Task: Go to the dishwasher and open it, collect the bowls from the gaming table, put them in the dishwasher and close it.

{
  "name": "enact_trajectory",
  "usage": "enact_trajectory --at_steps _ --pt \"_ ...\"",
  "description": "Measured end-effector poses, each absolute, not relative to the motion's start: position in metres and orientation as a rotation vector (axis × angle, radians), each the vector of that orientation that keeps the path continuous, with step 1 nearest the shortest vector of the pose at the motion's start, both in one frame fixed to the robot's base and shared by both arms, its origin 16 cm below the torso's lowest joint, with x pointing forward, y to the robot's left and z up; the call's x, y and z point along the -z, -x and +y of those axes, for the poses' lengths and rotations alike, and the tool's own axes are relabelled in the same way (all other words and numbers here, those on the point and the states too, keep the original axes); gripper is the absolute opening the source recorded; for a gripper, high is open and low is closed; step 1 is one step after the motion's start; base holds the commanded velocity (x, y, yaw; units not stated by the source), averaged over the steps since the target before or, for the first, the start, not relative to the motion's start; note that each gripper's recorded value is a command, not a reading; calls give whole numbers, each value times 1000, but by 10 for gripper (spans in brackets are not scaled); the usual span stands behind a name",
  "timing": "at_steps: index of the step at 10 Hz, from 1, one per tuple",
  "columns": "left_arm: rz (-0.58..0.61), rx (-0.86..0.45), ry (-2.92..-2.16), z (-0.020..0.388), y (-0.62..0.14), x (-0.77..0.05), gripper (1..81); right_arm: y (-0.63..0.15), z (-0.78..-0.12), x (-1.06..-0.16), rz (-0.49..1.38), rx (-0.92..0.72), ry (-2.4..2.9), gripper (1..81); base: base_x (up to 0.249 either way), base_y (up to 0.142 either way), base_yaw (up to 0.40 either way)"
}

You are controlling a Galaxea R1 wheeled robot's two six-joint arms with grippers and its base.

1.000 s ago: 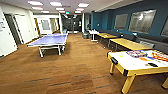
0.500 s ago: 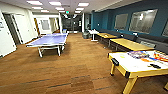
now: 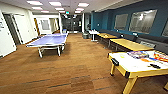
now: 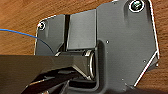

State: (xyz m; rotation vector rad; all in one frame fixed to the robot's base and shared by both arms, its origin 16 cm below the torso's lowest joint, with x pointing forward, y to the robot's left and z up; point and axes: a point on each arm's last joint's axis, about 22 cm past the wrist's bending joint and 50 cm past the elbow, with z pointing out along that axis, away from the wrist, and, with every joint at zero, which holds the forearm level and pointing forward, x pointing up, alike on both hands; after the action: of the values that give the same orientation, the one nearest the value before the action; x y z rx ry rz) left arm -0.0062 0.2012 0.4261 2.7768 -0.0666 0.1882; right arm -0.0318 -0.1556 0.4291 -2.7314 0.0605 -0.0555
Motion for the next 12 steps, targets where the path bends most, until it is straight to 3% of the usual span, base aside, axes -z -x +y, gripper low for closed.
enact_trajectory --at_steps 6,12 --pt "-67 -186 -2778 202 7 -426 811 34 -156 -429 61 52 2733 811 0 0 -17" --pt "-68 -152 -2779 201 21 -426 811 28 -157 -429 59 64 2734 811 0 0 -392"
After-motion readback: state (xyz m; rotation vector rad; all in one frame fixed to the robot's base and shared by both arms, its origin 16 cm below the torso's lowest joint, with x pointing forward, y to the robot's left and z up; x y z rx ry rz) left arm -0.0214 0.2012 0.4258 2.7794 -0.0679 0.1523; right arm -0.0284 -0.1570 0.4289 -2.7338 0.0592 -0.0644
